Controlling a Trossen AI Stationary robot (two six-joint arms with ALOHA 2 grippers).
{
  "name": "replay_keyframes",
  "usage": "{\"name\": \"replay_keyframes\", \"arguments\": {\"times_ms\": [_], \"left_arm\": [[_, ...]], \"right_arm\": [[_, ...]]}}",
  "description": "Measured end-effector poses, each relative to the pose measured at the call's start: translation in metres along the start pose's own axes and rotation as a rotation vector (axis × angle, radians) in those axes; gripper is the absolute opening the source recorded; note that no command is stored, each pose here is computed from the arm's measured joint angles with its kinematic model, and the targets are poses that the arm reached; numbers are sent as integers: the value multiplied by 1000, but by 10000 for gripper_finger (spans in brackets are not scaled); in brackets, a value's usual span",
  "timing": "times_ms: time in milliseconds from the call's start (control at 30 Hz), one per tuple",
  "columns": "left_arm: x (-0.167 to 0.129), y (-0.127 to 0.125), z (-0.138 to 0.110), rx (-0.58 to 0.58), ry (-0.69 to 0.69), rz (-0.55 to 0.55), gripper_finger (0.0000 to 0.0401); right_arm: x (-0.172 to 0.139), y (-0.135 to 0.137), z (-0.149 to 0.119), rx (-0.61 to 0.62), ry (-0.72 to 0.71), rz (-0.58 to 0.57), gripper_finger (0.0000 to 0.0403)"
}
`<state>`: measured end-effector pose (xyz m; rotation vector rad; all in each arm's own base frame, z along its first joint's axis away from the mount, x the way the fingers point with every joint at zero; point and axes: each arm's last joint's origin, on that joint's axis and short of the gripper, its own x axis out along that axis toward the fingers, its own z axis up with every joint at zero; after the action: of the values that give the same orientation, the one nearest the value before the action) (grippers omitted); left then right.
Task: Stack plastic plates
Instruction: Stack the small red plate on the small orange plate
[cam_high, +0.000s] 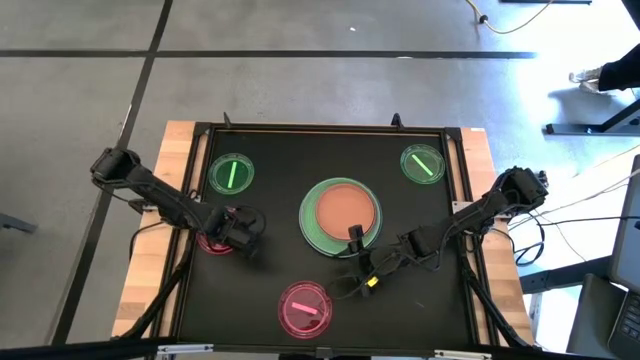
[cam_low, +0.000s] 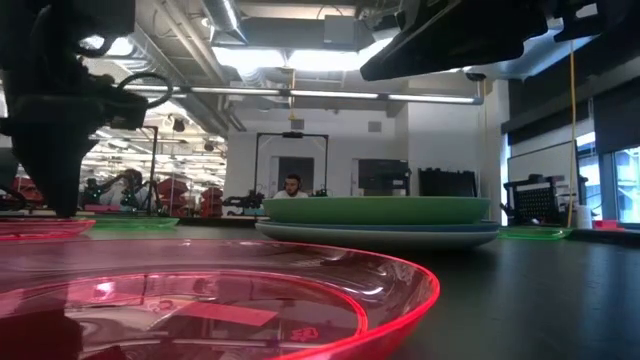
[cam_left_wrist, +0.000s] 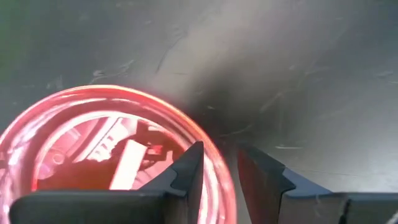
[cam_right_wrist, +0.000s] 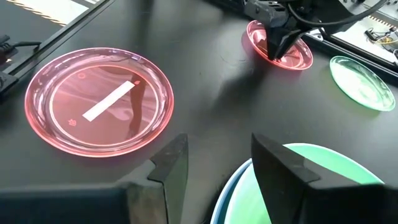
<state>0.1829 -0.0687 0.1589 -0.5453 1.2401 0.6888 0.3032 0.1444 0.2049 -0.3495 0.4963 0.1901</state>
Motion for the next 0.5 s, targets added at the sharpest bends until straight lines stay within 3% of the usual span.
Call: {"name": "replay_keyframes", "arguments": {"times_ms": [500], "left_arm": [[16, 10, -7, -32, -17, 17, 91]], "right_arm": [[0, 0, 0, 0, 0, 0, 166]]}}
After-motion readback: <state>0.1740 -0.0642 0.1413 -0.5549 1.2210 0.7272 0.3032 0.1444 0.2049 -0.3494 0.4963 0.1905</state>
